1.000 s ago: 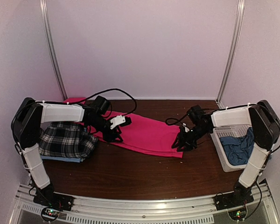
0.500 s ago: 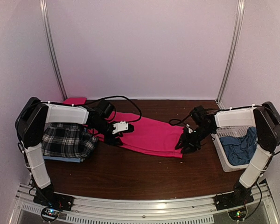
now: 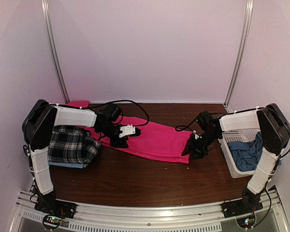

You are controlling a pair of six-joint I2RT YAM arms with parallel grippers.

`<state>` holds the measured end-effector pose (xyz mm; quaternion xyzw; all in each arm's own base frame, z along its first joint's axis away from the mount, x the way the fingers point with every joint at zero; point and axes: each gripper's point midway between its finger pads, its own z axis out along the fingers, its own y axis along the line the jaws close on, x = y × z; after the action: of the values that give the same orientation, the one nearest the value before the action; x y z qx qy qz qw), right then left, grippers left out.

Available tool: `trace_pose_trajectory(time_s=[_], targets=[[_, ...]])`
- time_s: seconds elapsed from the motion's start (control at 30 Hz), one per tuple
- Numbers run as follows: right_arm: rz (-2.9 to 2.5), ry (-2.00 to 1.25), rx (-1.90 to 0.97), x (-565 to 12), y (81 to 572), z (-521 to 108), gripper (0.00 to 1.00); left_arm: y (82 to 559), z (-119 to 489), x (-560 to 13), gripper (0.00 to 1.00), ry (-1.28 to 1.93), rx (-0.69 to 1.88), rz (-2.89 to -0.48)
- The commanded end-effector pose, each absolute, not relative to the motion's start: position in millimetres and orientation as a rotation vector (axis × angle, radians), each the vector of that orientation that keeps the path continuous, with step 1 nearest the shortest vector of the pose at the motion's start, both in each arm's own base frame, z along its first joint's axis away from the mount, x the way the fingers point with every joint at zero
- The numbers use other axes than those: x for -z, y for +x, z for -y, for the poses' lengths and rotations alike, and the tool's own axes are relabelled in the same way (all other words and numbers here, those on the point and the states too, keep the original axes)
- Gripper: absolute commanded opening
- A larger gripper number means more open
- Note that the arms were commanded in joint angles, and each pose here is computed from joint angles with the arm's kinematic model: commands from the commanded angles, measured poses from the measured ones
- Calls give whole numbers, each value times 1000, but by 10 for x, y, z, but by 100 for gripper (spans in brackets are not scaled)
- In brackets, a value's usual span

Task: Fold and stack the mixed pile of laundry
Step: Adjust the rectangle-folded trousers at the center of the board.

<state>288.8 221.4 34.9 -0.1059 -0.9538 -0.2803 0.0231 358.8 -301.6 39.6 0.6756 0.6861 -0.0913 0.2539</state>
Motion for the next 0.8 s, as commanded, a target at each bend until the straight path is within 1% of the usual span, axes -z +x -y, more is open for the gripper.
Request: trace_pose_trajectory(time_s=[0.0, 0.13, 0.37, 0.4, 0.5, 0.63, 0.77], targets=[[3002, -375, 811, -362, 2996, -2105, 47, 3639, 3073, -390, 43, 1846, 229, -1842], [3007, -364, 815, -374, 3054, -2112, 41, 3632, 3074, -374, 43, 1849, 234, -1844], [3020, -323, 848, -431, 3128, -2164, 26, 3647, 3061, -345, 42, 1849, 221, -1855], [3020, -321, 849, -432, 3131, -2166, 24, 3649, 3053, -333, 41, 1850, 216, -1858], [3013, -320, 843, -416, 3121, -2166, 15, 3657, 3050, -332, 34, 1848, 208, -1861], [3016, -319, 833, -426, 3107, -2152, 0, 3681, 3025, -334, 18, 1844, 184, -1866], [3031, -315, 831, -497, 3103, -2134, 0, 3709, 3023, -430, 2, 1829, 165, -1854]])
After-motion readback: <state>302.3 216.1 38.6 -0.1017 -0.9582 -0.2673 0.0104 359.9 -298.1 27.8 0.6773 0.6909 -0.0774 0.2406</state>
